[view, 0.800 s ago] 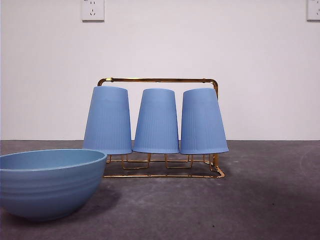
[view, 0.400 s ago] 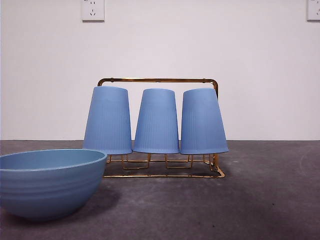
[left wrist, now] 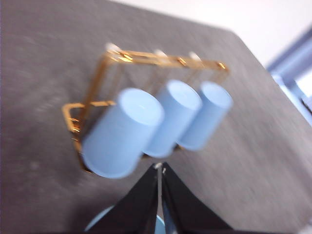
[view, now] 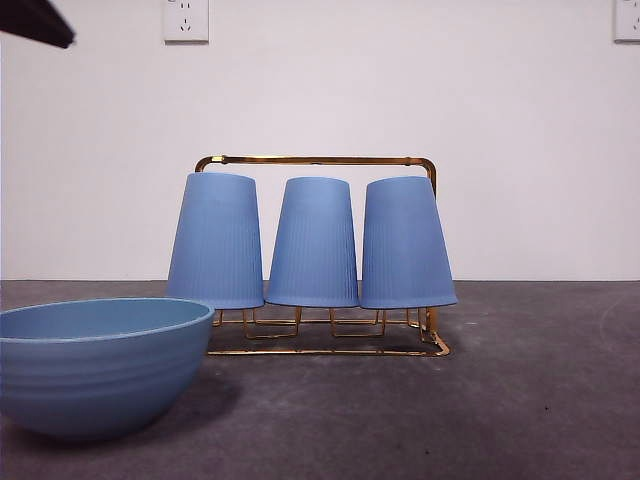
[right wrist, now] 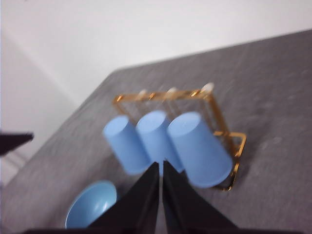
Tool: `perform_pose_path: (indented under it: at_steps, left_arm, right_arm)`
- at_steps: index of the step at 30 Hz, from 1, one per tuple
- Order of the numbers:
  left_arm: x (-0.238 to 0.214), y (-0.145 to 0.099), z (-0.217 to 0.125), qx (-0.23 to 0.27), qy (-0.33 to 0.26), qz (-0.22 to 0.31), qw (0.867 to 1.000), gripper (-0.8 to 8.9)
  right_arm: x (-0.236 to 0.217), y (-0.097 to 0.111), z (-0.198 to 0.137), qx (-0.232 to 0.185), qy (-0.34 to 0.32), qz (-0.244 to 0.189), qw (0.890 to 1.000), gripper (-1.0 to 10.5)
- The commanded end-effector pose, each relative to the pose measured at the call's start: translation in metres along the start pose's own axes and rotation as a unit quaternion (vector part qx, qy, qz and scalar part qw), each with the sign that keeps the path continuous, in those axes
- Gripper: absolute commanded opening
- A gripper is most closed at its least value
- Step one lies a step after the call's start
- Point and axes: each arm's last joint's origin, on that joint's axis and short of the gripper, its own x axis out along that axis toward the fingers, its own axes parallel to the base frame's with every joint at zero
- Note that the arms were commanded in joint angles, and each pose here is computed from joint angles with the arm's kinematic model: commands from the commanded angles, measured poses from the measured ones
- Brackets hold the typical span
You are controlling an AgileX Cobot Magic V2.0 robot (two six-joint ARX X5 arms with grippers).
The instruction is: Right arm lift cup from the cupboard, then place it on the right of the bowl
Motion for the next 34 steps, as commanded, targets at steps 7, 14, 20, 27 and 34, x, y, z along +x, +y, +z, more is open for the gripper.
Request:
perform_pose_path:
  at_steps: [7, 14, 20, 27, 34]
  left_arm:
    - [0.011, -0.017, 0.021, 0.09, 0.07, -0.091, 0.989, 0.09]
    - [0.012, -0.019, 0.022, 0.143, 0.073, -0.12, 0.98, 0.1]
    - [0.012, -0.019, 0.022, 0.144, 0.073, -0.119, 0.98, 0.71]
    - [0.012, -0.019, 0.022, 0.143, 0.073, -0.119, 0.98, 4.32]
    - [0.012, -0.019, 0.022, 0.142, 0.073, -0.119, 0.98, 5.69]
  right_arm:
    - [0.015, 0.004, 0.013, -0.098, 0.097, 0.026, 0.99, 0.1]
    - [0.027, 0.004, 0.01, -0.114, 0.126, 0.059, 0.984, 0.1]
    - [0.028, 0.004, 0.011, -0.116, 0.127, 0.057, 0.983, 0.1]
    - [0.028, 0.004, 0.011, -0.116, 0.126, 0.057, 0.984, 3.2]
    - [0.028, 0.004, 0.011, -0.113, 0.127, 0.057, 0.984, 4.9]
